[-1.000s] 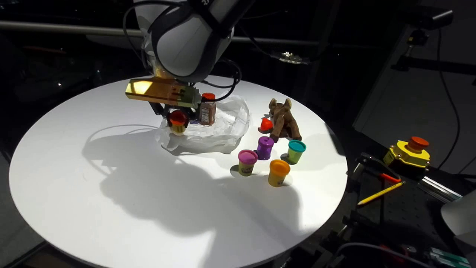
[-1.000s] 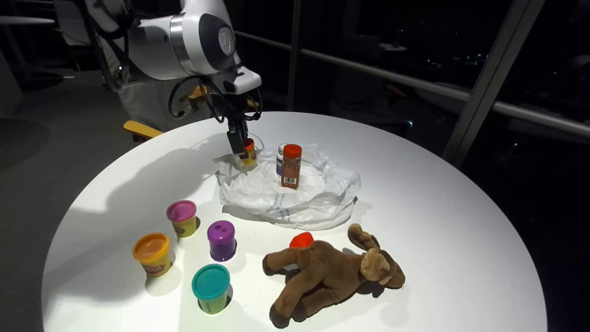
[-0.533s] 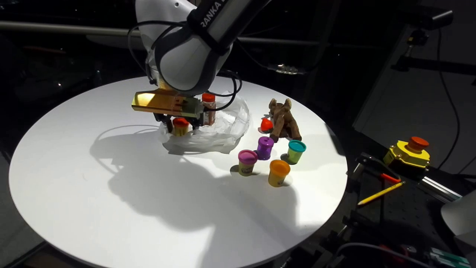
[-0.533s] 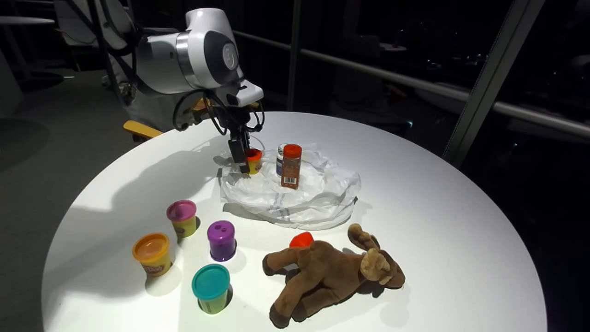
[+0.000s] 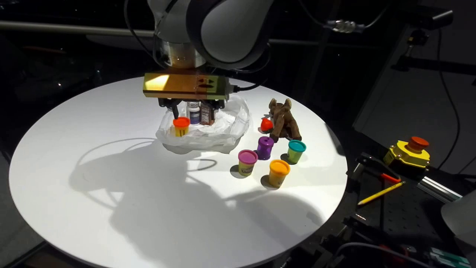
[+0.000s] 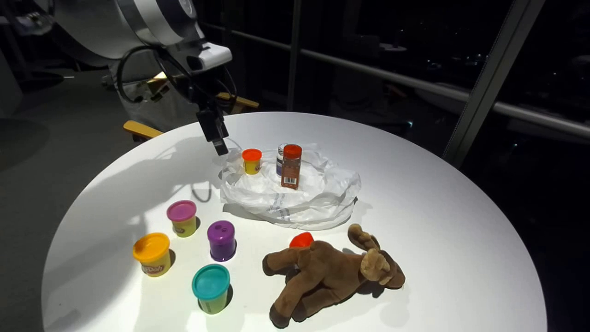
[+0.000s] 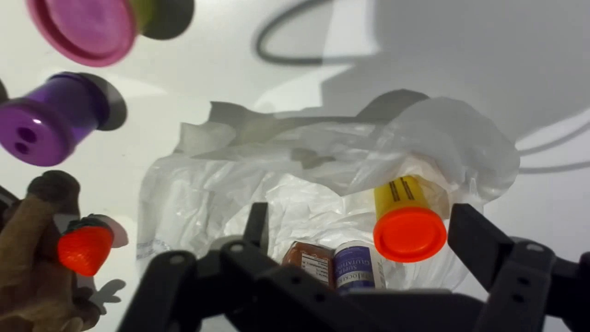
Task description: Put the contents in the white plastic bag
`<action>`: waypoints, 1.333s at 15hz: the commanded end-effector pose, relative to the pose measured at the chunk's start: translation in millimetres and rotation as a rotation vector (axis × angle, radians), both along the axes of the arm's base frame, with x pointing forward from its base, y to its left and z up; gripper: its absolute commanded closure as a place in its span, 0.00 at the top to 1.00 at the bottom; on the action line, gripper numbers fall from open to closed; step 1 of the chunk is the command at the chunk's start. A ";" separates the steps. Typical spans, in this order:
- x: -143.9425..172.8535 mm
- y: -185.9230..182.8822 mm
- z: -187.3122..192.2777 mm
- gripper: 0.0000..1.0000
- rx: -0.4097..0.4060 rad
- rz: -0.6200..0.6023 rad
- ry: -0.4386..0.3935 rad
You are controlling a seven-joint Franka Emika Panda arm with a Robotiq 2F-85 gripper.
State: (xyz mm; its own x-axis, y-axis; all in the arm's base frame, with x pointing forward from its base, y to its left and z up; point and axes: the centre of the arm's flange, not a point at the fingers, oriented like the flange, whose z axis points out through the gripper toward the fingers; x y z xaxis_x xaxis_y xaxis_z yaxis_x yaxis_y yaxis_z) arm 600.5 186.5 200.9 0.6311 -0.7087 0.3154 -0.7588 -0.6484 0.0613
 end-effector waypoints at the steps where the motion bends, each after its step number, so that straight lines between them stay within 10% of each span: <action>1: -64.9 -8.2 35.6 1.00 0.002 0.110 0.025; 12: -65.2 -37.2 -28.5 1.00 0.101 0.461 0.390; 20: -91.9 -35.0 -48.9 1.00 0.084 0.595 0.478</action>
State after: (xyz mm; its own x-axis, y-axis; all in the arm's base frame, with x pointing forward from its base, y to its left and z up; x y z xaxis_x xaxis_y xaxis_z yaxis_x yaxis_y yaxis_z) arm 514.5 145.5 150.3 0.9598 -0.2593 -0.1075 -0.2289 -0.9447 0.2348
